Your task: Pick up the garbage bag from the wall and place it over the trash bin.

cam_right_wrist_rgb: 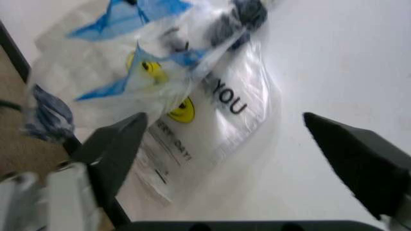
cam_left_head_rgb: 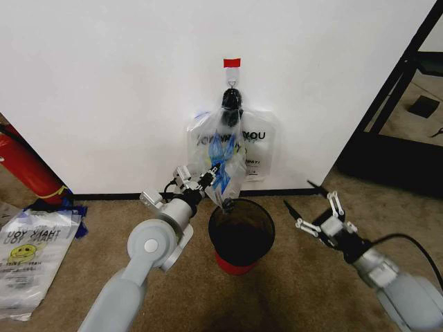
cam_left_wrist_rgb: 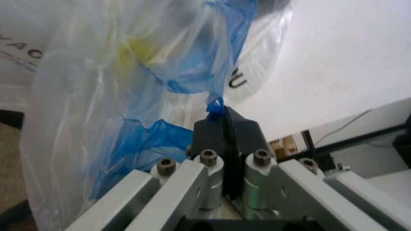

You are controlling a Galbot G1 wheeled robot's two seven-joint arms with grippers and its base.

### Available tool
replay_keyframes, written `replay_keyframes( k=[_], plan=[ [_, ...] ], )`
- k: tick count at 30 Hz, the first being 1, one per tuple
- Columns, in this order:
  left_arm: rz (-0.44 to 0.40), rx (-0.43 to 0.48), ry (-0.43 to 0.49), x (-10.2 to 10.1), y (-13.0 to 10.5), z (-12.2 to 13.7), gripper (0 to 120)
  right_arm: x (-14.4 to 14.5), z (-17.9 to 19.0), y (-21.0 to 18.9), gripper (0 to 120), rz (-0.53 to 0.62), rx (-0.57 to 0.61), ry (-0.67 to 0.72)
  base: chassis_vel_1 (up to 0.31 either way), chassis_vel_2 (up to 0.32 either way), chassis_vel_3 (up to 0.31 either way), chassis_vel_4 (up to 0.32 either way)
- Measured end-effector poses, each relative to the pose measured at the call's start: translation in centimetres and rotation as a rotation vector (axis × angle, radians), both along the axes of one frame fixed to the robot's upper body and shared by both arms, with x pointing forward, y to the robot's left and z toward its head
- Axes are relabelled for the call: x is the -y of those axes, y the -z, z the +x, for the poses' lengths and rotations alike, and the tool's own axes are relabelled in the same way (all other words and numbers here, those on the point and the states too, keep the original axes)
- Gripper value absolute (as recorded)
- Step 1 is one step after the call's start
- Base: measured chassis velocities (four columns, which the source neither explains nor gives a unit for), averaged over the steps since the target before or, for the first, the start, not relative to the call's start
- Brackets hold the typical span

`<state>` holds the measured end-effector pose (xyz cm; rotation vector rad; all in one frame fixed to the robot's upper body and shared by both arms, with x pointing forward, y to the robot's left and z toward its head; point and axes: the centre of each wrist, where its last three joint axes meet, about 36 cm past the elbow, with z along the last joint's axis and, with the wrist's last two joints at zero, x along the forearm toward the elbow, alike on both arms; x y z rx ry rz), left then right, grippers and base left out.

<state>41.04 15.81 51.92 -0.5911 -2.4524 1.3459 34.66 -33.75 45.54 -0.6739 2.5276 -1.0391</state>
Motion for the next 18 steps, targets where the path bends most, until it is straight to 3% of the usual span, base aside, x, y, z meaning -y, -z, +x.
replay_keyframes(
  k=[3,11,18],
  plan=[
    [0.004,0.001,0.015,0.5,0.0,0.2,0,-0.7,2.3,1.0,100,-0.004,0.006,0.004,0.0,0.0,0.0,0.0],
    [0.001,0.002,0.01,0.5,-0.1,0.4,0,-5.0,8.8,3.4,100,0.065,-0.054,-0.133,0.0,0.0,0.0,0.0],
    [0.012,0.0,-0.002,-0.1,0.0,0.5,0,-8.3,13.4,5.6,100,0.063,-0.036,-0.145,0.0,0.0,0.0,0.0]
  ],
)
